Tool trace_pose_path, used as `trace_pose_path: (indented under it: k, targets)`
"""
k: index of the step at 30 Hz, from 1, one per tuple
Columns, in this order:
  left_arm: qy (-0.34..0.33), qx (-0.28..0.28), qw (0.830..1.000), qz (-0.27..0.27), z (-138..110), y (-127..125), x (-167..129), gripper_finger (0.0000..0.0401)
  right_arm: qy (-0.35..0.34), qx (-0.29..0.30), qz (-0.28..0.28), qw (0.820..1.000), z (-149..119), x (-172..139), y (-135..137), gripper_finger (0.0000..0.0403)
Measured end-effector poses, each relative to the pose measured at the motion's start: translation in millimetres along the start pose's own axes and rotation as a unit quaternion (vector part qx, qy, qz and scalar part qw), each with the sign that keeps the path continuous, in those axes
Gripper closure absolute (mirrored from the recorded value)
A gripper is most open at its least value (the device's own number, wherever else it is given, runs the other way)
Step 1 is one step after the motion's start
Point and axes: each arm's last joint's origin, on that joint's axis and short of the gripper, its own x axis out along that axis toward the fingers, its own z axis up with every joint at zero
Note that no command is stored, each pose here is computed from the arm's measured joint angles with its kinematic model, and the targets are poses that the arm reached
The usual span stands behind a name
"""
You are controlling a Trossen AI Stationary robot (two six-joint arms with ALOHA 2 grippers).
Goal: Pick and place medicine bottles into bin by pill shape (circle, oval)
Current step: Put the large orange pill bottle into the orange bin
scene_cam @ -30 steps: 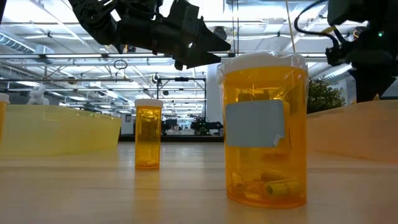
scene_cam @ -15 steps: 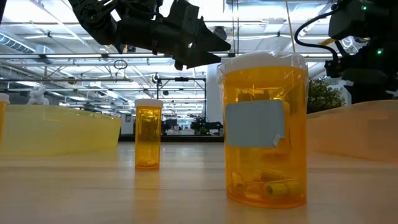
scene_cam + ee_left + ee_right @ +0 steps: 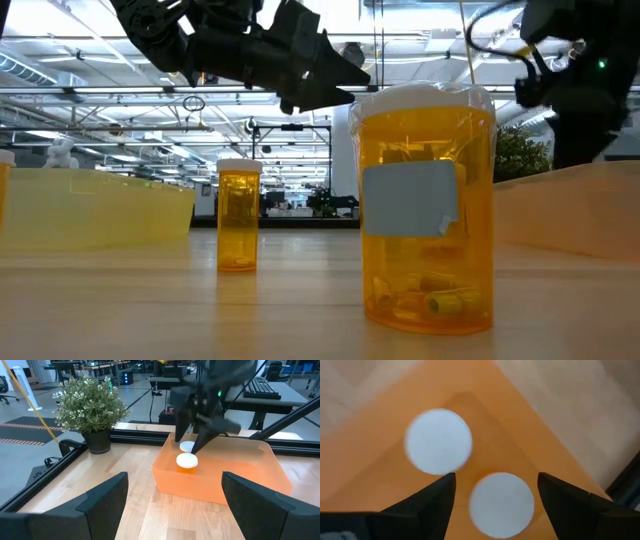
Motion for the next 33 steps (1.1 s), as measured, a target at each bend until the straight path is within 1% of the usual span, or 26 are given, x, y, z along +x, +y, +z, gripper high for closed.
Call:
trace_pose_path:
  k: [7,10,13,17,22,29,33]
  targets:
    - [0.016,-0.002,1.000,0.008,-3.2,5.5,0.4,0.0075,-0.046,-0.030,0.032,0.998,21.9,-37.3,5.9,0.0126]
    - [0.026,-0.002,1.000,0.010,-5.1,7.1,0.4,0.0075,-0.070,-0.046,0.054,0.995,30.5,-50.9,9.0,0.0126]
    - [0.027,-0.002,1.000,0.010,-5.2,7.0,0.4,0.0075,-0.094,-0.070,0.086,0.989,37.9,-57.0,15.6,0.0126]
    - [0.037,-0.003,0.999,0.006,-7.3,6.6,0.3,0.0075,-0.114,-0.107,0.137,0.978,47.1,-54.0,33.4,0.0126]
    - [0.051,-0.001,0.999,0.005,-9.9,6.8,0.1,0.0075,-0.134,-0.161,0.159,0.965,54.2,-41.9,64.3,0.0122]
    - [0.073,0.012,0.997,0.008,-14.1,7.2,-0.5,0.0075,-0.132,-0.218,0.204,0.945,51.2,-23.0,106.3,0.0084]
    - [0.078,0.012,0.997,0.012,-15.1,9.3,-0.5,0.0075,-0.151,-0.261,0.239,0.923,45.6,-17.2,130.7,0.0061]
